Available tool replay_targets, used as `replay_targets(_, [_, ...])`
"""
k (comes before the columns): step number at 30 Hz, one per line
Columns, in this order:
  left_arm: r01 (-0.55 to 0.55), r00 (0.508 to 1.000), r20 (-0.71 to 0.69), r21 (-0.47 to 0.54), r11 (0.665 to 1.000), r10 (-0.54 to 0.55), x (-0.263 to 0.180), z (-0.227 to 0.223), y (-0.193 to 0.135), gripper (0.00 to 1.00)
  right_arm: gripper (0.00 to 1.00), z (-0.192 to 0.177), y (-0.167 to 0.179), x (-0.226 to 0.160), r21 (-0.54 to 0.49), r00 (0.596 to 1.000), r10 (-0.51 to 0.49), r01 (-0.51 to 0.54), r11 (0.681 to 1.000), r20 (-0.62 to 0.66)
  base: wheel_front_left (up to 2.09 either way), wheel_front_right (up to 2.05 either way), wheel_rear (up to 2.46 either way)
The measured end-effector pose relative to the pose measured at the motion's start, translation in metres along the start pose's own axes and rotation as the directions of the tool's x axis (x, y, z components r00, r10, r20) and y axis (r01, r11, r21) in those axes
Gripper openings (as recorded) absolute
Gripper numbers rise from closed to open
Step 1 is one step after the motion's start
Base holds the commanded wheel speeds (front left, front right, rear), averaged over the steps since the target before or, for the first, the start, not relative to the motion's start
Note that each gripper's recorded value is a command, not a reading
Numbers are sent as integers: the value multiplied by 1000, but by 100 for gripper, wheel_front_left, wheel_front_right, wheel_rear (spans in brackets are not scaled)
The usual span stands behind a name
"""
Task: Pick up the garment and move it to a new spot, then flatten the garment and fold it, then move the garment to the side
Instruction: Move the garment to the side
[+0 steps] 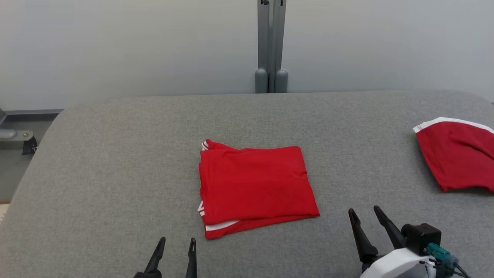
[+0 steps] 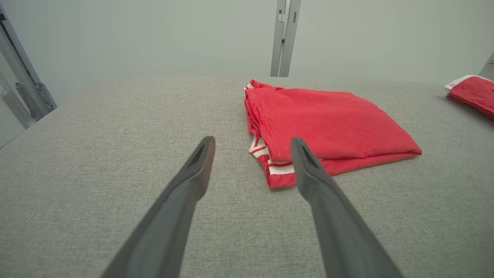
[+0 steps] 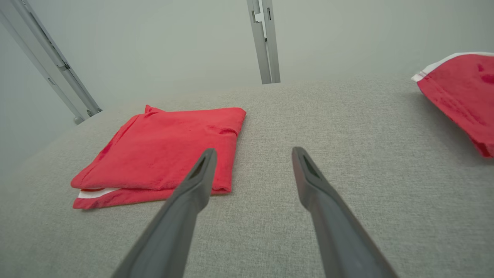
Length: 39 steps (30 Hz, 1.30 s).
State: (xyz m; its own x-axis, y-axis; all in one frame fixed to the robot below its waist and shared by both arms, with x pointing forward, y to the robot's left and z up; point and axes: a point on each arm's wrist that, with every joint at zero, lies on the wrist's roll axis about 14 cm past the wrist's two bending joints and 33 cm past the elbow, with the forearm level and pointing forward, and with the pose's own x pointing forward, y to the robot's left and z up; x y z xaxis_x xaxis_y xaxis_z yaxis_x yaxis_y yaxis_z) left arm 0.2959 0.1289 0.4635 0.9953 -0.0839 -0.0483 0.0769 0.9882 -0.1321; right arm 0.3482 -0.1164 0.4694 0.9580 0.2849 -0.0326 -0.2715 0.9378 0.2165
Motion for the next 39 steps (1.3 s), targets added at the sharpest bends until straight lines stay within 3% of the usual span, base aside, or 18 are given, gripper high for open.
replay_targets(8, [5, 1000, -19, -7, 1000, -5, 7, -4, -3, 100, 100, -9, 5, 39, 94, 997, 45, -40, 995, -56, 0, 0, 0])
replay_targets(13, [6, 1000, -29, -10, 1000, -6, 11, -6, -4, 100, 100, -16, 9, 67, 154, 983, 96, -71, 985, -158, 0, 0, 0])
replay_targets(23, [-3, 999, -41, -23, 1000, 2, 28, -6, -2, 100, 100, -36, -2, 114, 207, 920, 139, -66, 976, -366, 0, 0, 0])
replay_targets(31, [-42, 996, -75, -34, 999, 40, 33, -15, 7, 100, 100, -69, 19, 127, 245, 857, 212, -104, 964, -469, 0, 0, 0])
replay_targets(32, [-46, 996, -76, -33, 998, 43, 34, -15, 8, 100, 84, -73, 21, 128, 248, 850, 219, -108, 963, -479, 0, 0, 0])
replay_targets(34, [-51, 996, -77, -32, 998, 49, 36, -15, 9, 100, 0, -79, 24, 128, 245, 840, 231, -121, 962, -492, 0, 0, 0])
replay_targets(39, [-58, 995, -84, -29, 998, 55, 40, -17, 11, 100, 0, -80, 20, 132, 215, 844, 234, -145, 966, -483, 0, 0, 0])
